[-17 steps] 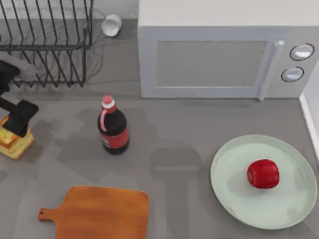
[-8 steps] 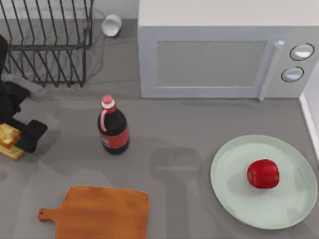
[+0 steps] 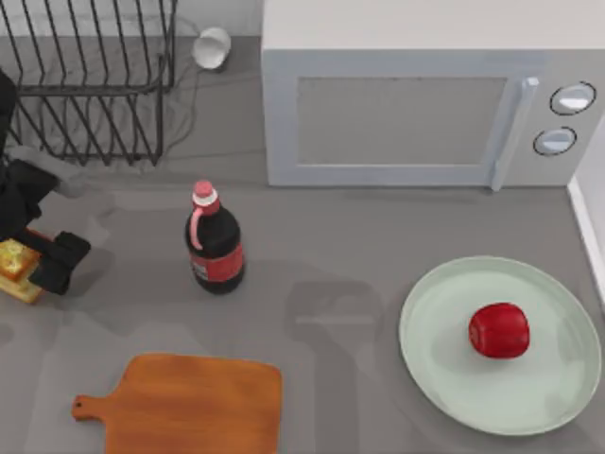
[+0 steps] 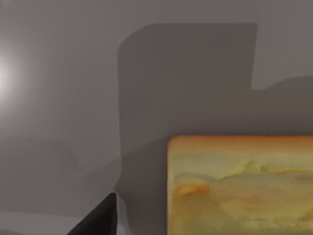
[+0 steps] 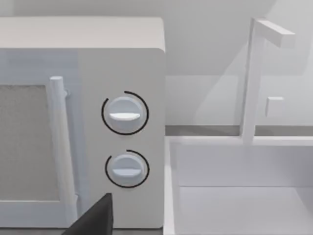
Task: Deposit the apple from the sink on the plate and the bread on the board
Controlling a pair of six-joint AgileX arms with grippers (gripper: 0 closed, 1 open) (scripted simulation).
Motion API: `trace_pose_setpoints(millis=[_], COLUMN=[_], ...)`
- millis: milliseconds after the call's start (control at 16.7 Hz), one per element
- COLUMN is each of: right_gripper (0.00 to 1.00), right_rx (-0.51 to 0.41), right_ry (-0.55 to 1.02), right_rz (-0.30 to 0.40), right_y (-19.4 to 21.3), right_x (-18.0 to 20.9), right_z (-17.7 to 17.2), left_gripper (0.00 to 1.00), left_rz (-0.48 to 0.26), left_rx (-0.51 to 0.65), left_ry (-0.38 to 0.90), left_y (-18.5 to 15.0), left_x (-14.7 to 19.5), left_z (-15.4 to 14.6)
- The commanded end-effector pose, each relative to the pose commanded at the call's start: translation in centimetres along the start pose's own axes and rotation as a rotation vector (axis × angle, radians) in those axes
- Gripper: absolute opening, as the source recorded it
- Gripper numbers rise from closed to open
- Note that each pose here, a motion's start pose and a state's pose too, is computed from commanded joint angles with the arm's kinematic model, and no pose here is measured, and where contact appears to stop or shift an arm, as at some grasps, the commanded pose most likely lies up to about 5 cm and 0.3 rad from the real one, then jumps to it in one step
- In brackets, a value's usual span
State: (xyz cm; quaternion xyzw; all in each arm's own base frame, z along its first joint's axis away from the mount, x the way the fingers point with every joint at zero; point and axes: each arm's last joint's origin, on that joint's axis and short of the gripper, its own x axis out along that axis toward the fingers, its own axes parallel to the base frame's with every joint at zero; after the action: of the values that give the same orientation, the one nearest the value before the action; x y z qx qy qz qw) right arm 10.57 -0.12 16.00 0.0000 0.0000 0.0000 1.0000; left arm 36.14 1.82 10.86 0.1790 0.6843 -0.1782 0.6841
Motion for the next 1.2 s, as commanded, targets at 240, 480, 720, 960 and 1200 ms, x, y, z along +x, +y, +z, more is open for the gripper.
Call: trace_pose_setpoints(millis=[240, 480, 720, 960, 1200], right_gripper=[1.0, 1.0, 1.0, 1.0, 1.0], right_rx=[0.0, 0.0, 0.0, 0.0, 0.0], right_ry=[0.0, 0.0, 0.0, 0.0, 0.0], right_rz=[0.0, 0.0, 0.0, 0.0, 0.0], right_y=[0.0, 0.0, 0.0, 0.0, 0.0], right_x=[0.0, 0.0, 0.0, 0.0, 0.0], right_z=[0.0, 0.0, 0.0, 0.0, 0.0], left_gripper=[0.47, 0.17, 0.0, 0.0, 0.0], left_rz=[0.0, 0.0, 0.0, 0.0, -0.001], left_rx=[0.0, 0.0, 0.0, 0.0, 0.0], left_ry=[0.0, 0.0, 0.0, 0.0, -0.011], left_y=[0.0, 0.0, 0.0, 0.0, -0.09], left_x=[0.0, 0.0, 0.0, 0.0, -0.57], left_z=[0.0, 0.0, 0.0, 0.0, 0.07])
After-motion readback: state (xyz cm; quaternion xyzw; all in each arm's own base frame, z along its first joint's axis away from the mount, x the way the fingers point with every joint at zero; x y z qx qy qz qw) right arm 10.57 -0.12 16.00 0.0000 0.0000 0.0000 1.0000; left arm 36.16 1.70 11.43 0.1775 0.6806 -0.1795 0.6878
